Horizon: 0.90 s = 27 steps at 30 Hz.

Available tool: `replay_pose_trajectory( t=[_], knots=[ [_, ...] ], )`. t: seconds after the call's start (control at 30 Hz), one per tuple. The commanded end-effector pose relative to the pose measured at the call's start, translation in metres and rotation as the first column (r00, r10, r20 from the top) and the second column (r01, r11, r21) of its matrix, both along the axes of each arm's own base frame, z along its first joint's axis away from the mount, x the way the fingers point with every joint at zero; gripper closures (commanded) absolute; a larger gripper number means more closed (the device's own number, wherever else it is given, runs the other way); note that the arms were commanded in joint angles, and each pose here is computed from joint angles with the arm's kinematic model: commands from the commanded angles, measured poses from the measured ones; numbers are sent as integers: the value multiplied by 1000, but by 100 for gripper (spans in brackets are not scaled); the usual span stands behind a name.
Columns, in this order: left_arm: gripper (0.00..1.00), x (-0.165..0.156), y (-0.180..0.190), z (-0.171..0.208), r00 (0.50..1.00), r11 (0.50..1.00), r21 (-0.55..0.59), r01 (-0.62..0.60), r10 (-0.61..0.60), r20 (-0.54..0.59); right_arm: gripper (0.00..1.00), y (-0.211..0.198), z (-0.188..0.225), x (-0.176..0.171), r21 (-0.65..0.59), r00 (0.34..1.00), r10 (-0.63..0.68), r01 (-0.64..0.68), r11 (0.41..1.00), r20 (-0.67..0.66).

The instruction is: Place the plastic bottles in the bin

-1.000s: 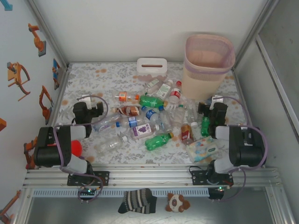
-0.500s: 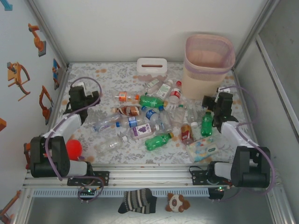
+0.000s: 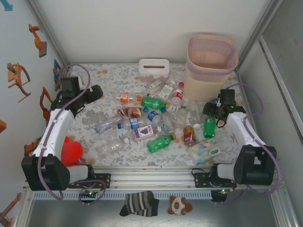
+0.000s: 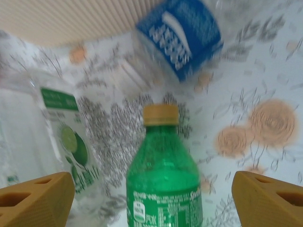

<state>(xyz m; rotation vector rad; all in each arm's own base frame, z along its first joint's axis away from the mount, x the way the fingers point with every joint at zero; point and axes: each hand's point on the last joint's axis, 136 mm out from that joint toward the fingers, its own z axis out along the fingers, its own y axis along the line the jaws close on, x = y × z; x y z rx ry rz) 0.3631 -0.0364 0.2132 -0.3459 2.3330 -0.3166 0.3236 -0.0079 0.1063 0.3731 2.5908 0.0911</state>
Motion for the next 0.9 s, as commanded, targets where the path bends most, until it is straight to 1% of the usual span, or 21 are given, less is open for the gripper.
replay_pose_trajectory(
  t=[0.0,0.07,0.17,0.27,0.33,0.47,0.53,0.7,0.87],
  knots=[
    [4,-18,-29,2,993,989,-111,93,-101,-63,18,4,-15,-22,30,989,-5,10,1000,-147],
    [4,-21,-35,2,987,985,-100,142,-148,-58,20,8,-21,-26,53,984,8,1,999,-177],
    [4,-24,-36,-9,983,985,-11,172,-172,-70,24,12,-27,-31,75,978,14,2,997,-209],
    [4,-25,-48,-20,971,973,12,231,-230,-65,27,12,-33,-35,76,972,8,10,997,-233],
    [4,-25,-49,-27,970,971,21,237,-235,-68,28,12,-38,-35,76,971,6,13,997,-240],
    [4,-22,-39,-42,969,973,59,224,-216,-117,33,11,-46,-32,72,965,7,12,997,-262],
    [4,-18,-39,-41,968,973,25,228,-224,-114,34,11,-47,-29,71,966,10,8,997,-260],
    [4,-9,-44,-42,967,965,-125,229,-240,-84,37,9,-51,-25,56,962,9,6,998,-275],
    [4,-10,-43,-52,958,962,-136,235,-253,-135,41,7,-52,-29,46,960,6,7,999,-279]
  ],
)
